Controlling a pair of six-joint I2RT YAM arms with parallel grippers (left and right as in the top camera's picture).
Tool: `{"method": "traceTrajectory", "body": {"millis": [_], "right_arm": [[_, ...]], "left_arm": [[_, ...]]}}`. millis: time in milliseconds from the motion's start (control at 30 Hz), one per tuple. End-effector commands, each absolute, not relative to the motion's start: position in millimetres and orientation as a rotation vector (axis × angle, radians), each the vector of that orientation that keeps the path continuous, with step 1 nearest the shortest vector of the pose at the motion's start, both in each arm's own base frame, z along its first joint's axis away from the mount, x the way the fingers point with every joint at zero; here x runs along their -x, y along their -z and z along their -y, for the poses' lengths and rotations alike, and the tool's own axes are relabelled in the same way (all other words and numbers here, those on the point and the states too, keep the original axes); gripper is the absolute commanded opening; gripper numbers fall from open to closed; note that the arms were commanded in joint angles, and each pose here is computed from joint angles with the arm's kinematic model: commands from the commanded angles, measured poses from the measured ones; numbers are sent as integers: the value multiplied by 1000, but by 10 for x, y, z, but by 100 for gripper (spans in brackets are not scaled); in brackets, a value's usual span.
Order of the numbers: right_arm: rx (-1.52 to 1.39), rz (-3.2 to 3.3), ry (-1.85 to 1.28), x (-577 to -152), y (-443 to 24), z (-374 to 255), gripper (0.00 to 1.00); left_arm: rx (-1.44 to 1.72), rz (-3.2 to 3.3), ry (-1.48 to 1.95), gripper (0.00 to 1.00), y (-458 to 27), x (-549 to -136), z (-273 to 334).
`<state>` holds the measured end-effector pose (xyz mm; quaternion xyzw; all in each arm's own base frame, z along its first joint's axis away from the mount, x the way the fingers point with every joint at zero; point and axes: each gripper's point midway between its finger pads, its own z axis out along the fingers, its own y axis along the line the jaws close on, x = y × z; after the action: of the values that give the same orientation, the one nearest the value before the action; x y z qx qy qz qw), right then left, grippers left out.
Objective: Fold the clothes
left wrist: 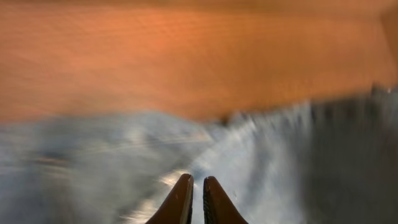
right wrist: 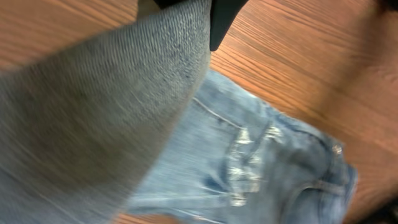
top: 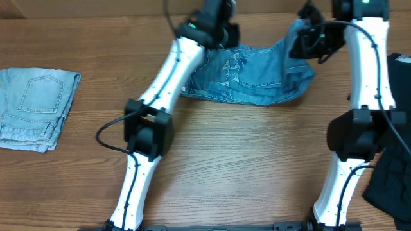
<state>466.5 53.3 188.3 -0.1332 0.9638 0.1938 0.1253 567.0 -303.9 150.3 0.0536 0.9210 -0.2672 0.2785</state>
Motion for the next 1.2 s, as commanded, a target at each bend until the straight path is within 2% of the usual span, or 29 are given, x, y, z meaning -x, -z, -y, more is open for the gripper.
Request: {"method": "traceTrajectory", "body": {"millis": [0, 200, 333, 400, 533, 700, 1000, 1167], "right_arm": [[551, -2704, -576, -4614, -2195, -1095, 4], [606, -2636, -582, -4716, -2166, -1857, 4], [673, -2561, -615, -4742, -2148, -2341, 5], [713, -2553, -625, -4741, -2024, -2510, 9], [734, -2564, -652, -4848, -1629, -2822, 9], [761, -2476, -682, -4958, -1597, -3120, 4], [777, -2442, -681, -4989, -1598, -3208, 4], [861, -2485, -691, -4825, -1245, -3491, 4]], "left_arm": [[13, -2425, 696, 11, -1980, -5930, 2204], [138, -2496, 599, 13, -1855, -6000, 1082], [221, -2540, 558, 15, -1765, -5943, 612], [208, -2576, 527, 15, -1705, -5867, 434], [195, -2593, 509, 15, -1677, -5827, 317], [170, -2624, 406, 13, -1614, -5785, 207], [174, -2636, 407, 14, -1601, -5761, 208], [171, -2636, 403, 15, -1600, -5762, 202]]}}
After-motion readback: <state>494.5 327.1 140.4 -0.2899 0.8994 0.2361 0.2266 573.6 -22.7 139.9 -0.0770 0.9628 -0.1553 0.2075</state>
